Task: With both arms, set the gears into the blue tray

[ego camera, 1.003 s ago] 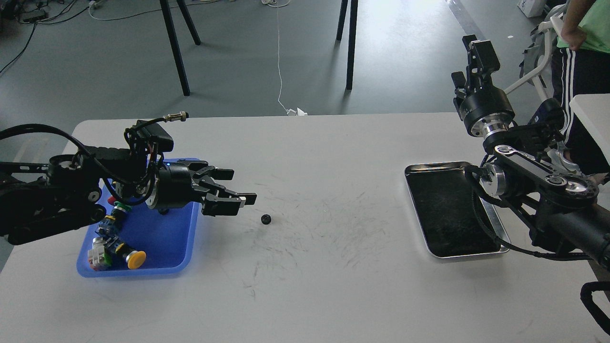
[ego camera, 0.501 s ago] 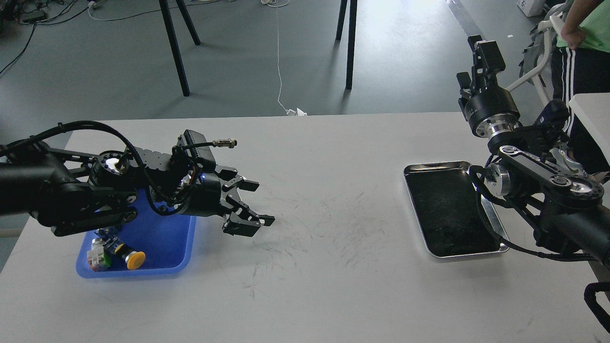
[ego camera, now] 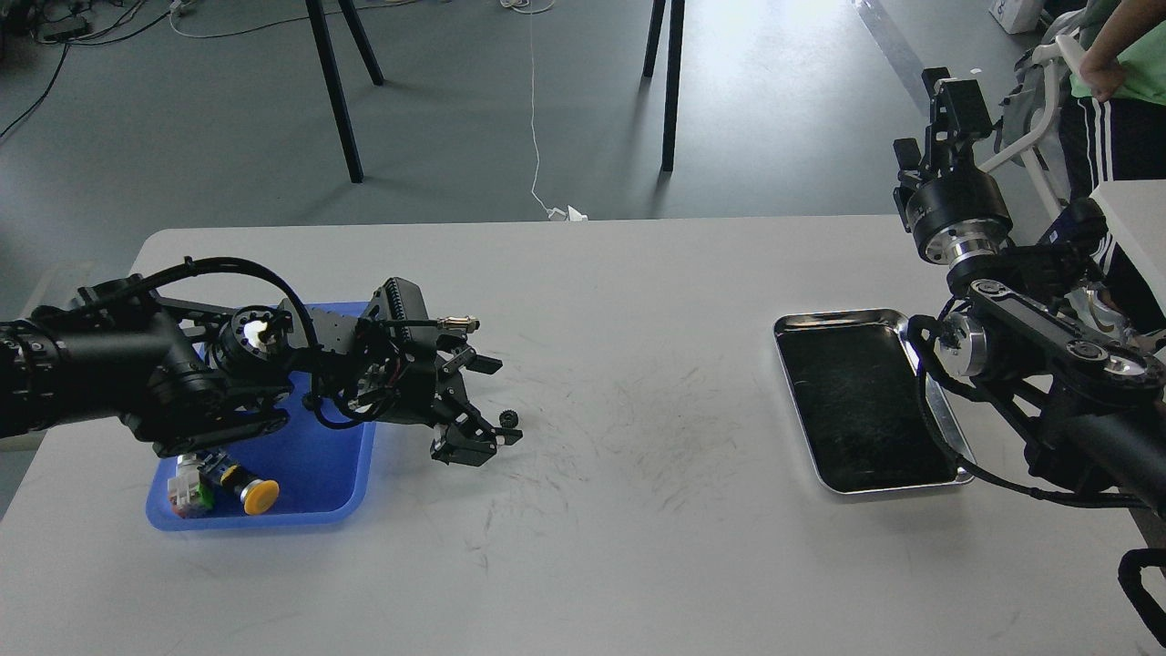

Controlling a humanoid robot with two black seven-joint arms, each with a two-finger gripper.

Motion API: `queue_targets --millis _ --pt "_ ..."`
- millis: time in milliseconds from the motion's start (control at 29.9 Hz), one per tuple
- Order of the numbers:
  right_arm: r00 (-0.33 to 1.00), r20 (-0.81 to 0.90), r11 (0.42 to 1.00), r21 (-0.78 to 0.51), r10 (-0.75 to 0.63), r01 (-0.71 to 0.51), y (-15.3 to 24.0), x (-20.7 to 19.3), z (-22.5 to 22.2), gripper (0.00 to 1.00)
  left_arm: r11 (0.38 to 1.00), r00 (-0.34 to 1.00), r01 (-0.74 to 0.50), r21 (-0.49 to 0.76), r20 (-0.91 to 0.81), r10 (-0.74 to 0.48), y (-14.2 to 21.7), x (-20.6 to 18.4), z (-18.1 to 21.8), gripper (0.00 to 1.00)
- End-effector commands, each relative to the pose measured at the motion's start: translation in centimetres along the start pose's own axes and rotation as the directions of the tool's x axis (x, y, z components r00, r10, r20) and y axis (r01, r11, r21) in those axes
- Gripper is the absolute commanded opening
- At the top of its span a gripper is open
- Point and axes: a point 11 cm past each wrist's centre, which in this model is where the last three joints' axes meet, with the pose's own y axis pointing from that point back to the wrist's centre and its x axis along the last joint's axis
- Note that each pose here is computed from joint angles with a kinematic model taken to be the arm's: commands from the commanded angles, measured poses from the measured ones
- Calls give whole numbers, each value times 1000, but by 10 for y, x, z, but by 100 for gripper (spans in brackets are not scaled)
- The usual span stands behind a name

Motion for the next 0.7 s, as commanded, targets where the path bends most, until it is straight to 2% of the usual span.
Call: queue_targets --millis 0,234,301,334,501,602,668 --pt "1000 -2 1000 -5 -2 2 1 -1 2 95 1000 1000 -4 2 15 4 1 -5 0 92" --pt "1000 -3 1000 -7 -5 5 2 -1 3 95 1000 1000 -24 15 6 24 6 -5 -3 92" --pt "1000 -4 1000 -9 -6 6 2 -1 4 95 999 999 -37 20 -10 37 8 -4 -4 94" --pt "1000 -3 1000 -9 -7 7 2 -1 4 95 999 999 -40 15 -22 40 8 -3 -2 97" --pt "1000 -5 1000 -11 -9 9 3 -2 5 95 999 998 -45 11 -42 45 6 -3 1 98" --pt "1000 -5 1000 -13 -11 11 3 -2 6 95 994 985 -100 36 -139 104 5 9 -2 98" --pt "1000 -3 1000 -12 -11 11 3 -2 6 95 995 982 -94 38 -163 99 6 7 -2 98"
